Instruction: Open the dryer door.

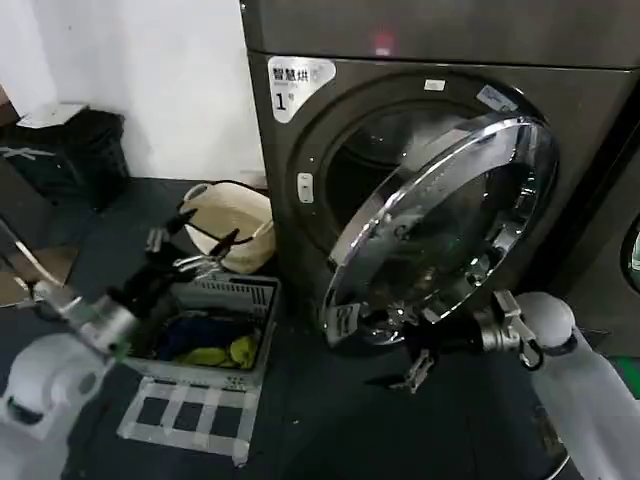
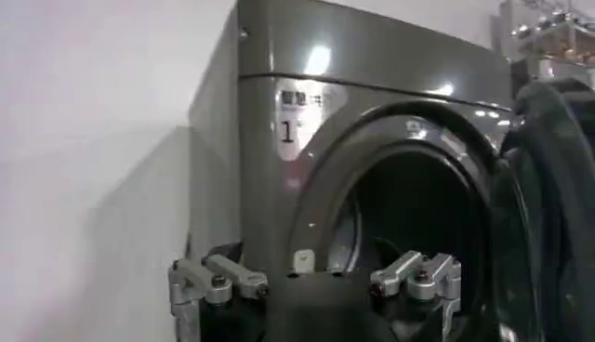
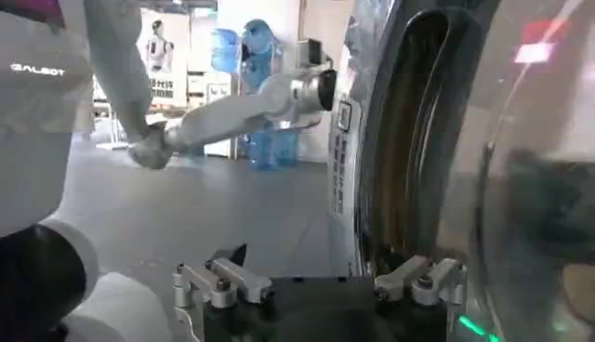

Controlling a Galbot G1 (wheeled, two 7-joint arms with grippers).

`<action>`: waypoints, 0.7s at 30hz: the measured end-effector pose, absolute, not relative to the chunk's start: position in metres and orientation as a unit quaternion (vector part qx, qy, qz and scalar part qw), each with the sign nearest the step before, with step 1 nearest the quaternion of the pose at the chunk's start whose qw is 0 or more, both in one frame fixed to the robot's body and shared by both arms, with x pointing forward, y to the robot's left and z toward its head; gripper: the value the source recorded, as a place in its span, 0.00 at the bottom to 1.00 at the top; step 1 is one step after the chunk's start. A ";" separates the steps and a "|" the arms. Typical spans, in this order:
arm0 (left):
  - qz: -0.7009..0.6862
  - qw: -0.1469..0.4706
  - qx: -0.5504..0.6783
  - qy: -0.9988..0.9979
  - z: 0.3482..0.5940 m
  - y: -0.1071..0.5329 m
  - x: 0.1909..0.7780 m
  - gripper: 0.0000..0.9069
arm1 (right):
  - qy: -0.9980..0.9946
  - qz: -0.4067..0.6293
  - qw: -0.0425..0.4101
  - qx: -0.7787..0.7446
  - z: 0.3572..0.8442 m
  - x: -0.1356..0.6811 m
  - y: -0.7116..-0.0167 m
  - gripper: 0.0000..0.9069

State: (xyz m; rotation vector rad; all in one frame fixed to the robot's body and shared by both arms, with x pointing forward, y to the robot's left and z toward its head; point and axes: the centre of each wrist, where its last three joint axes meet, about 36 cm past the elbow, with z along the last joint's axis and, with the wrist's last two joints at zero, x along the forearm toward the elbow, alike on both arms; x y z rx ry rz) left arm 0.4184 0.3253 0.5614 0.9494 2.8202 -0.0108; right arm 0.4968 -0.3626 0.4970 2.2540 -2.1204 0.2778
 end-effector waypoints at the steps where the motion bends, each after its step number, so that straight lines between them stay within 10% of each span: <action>1: 0.000 0.081 0.326 0.942 0.562 0.322 0.421 1.00 | -0.684 0.089 0.018 0.724 0.497 0.495 -0.365 1.00; 21: 0.026 0.050 0.437 0.898 0.562 0.251 0.461 1.00 | -0.784 0.048 0.031 0.618 0.480 0.449 -0.477 1.00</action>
